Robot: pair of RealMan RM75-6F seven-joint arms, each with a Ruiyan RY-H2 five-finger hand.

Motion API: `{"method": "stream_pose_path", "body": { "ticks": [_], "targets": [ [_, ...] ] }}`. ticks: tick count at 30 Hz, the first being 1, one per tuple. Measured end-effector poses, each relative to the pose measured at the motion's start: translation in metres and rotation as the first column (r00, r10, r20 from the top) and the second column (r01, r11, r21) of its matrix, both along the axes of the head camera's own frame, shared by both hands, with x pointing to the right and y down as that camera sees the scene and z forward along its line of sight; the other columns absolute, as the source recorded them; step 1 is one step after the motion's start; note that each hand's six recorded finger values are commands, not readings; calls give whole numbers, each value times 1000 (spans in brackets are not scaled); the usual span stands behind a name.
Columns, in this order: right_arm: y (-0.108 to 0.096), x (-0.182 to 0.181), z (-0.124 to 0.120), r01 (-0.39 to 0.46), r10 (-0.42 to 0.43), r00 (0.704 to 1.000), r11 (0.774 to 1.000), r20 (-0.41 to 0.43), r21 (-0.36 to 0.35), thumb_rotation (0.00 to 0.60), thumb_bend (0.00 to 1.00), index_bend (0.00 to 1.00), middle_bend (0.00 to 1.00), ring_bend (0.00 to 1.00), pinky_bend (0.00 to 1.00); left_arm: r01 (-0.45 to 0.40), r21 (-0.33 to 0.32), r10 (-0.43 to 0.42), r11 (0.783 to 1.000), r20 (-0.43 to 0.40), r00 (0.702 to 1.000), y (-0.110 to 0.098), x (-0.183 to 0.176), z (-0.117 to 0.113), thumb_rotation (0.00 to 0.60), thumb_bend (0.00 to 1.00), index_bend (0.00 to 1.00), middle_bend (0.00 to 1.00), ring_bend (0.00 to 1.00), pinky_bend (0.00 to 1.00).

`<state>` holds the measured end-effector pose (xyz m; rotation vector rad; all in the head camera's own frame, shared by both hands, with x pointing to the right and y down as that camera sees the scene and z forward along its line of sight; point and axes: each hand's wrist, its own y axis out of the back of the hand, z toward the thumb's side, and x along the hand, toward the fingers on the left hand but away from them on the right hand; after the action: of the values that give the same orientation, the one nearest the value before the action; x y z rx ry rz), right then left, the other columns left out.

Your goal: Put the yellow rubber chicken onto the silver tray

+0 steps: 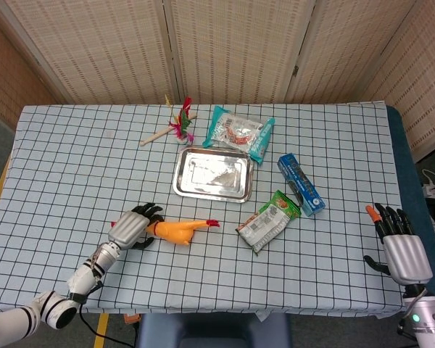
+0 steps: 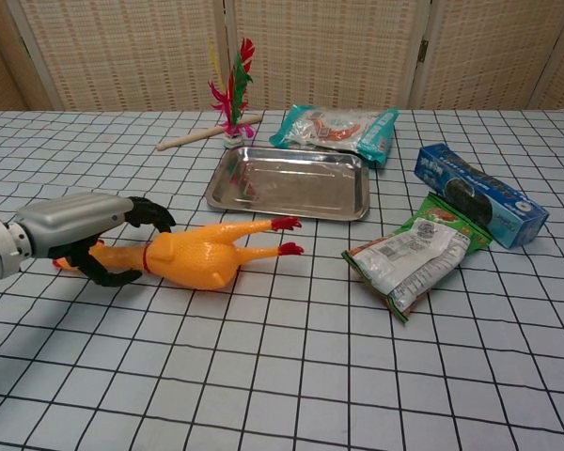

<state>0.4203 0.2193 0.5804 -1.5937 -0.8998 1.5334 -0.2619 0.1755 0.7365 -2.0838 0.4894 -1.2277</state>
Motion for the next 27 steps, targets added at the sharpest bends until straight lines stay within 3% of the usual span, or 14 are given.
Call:
{"method": "stream_pose_path", "body": {
  "ticks": [4, 7, 11, 16, 20, 27],
  "targets": [
    [0, 1, -1, -3, 3, 1000, 1000, 0, 1, 600, 114, 0, 0, 0, 0, -15, 20, 16, 1000, -26, 1000, 0, 5, 0, 600, 501, 574, 344, 194, 244],
    [0, 0, -2, -2, 2, 1000, 1000, 3, 0, 600, 114, 0, 0, 0, 0, -14, 41, 16, 999, -45, 999, -2, 7, -2, 600, 606, 700, 499, 299, 307],
    [1, -1, -3, 2, -2, 1000, 1000, 9, 3, 600, 114, 0, 0, 0, 0, 4, 61, 1, 998, -83, 997, -3, 9, -8, 600, 687, 802, 624, 386, 397],
    [3, -7, -5, 18, -19, 999, 1000, 33, 4, 600, 114, 0, 0, 0, 0, 41, 111, -25, 993, -144, 989, -7, 10, -22, 600, 703, 814, 684, 470, 548],
    [3, -18, -4, 26, -24, 994, 1000, 105, -15, 600, 114, 0, 0, 0, 0, 71, 132, -47, 989, -181, 982, -8, 11, -31, 600, 707, 815, 714, 532, 675],
    [-17, -76, -2, 134, -92, 948, 984, 306, -119, 600, 114, 0, 0, 0, 0, 30, 196, 1, 980, -158, 987, -4, 24, -43, 600, 705, 821, 729, 568, 683]
  ]
}}
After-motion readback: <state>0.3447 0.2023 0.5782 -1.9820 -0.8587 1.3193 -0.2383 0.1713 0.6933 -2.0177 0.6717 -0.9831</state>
